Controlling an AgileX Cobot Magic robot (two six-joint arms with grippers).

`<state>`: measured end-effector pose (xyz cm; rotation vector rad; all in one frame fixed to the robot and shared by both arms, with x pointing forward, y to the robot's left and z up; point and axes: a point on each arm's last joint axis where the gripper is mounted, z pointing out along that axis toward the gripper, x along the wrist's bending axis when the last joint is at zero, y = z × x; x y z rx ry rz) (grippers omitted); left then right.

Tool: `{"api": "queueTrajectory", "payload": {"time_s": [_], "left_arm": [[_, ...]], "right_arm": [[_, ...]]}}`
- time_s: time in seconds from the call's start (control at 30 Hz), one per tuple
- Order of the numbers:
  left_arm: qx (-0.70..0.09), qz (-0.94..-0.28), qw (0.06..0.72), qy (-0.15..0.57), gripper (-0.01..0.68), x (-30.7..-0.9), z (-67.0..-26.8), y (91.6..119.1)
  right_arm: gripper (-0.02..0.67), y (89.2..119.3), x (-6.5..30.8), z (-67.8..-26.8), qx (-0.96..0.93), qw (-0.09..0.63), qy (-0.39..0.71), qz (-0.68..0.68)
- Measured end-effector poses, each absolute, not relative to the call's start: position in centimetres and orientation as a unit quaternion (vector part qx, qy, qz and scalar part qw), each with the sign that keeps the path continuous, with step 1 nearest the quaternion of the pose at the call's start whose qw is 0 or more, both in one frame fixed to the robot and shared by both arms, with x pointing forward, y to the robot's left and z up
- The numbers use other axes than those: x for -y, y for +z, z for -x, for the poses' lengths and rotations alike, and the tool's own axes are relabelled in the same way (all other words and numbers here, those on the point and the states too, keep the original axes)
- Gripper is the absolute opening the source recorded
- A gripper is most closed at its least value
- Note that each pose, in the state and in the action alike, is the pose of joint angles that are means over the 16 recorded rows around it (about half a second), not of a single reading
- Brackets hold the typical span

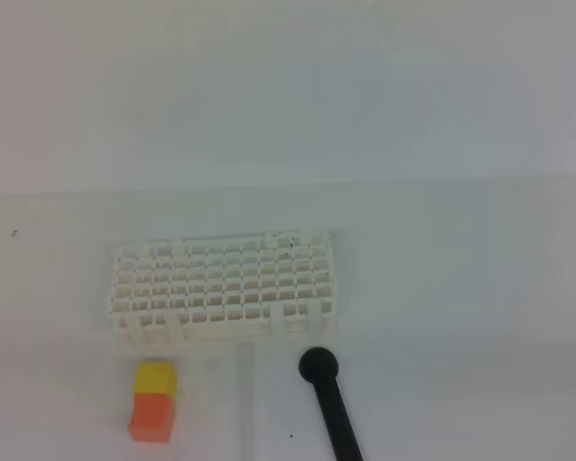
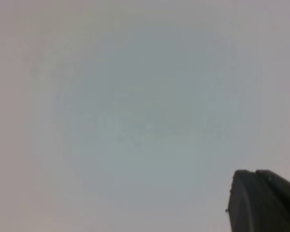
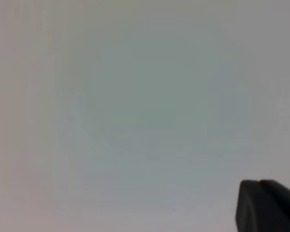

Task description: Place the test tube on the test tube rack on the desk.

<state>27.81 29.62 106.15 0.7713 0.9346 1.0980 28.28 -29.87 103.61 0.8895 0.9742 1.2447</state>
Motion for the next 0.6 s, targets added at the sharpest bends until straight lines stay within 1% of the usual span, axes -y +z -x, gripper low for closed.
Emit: {"api": "queueTrajectory", "payload": {"time_s": [0.13, 0.27, 0.43, 0.6], "left_arm": [[-0.458, -0.355, 0.658, 0.48, -0.001, -29.9, -27.9, 108.1], [-0.533, -0.362, 0.617, 0.452, -0.001, -30.5, -28.7, 109.0], [-0.621, -0.402, 0.553, 0.383, -0.001, -30.5, -30.4, 108.2], [-0.66, -0.472, 0.513, 0.281, -0.001, -29.2, -31.6, 106.4]], "right_arm": [[-0.001, 105.8, 30.0, -27.8, -0.438, 0.613, 0.521, -0.402], [-0.001, 108.0, 30.2, -27.3, -0.459, 0.599, 0.495, -0.431], [-0.001, 109.6, 30.3, -27.5, -0.497, 0.56, 0.46, -0.477], [-0.001, 109.8, 30.1, -28.7, -0.553, 0.5, 0.423, -0.514]]}}
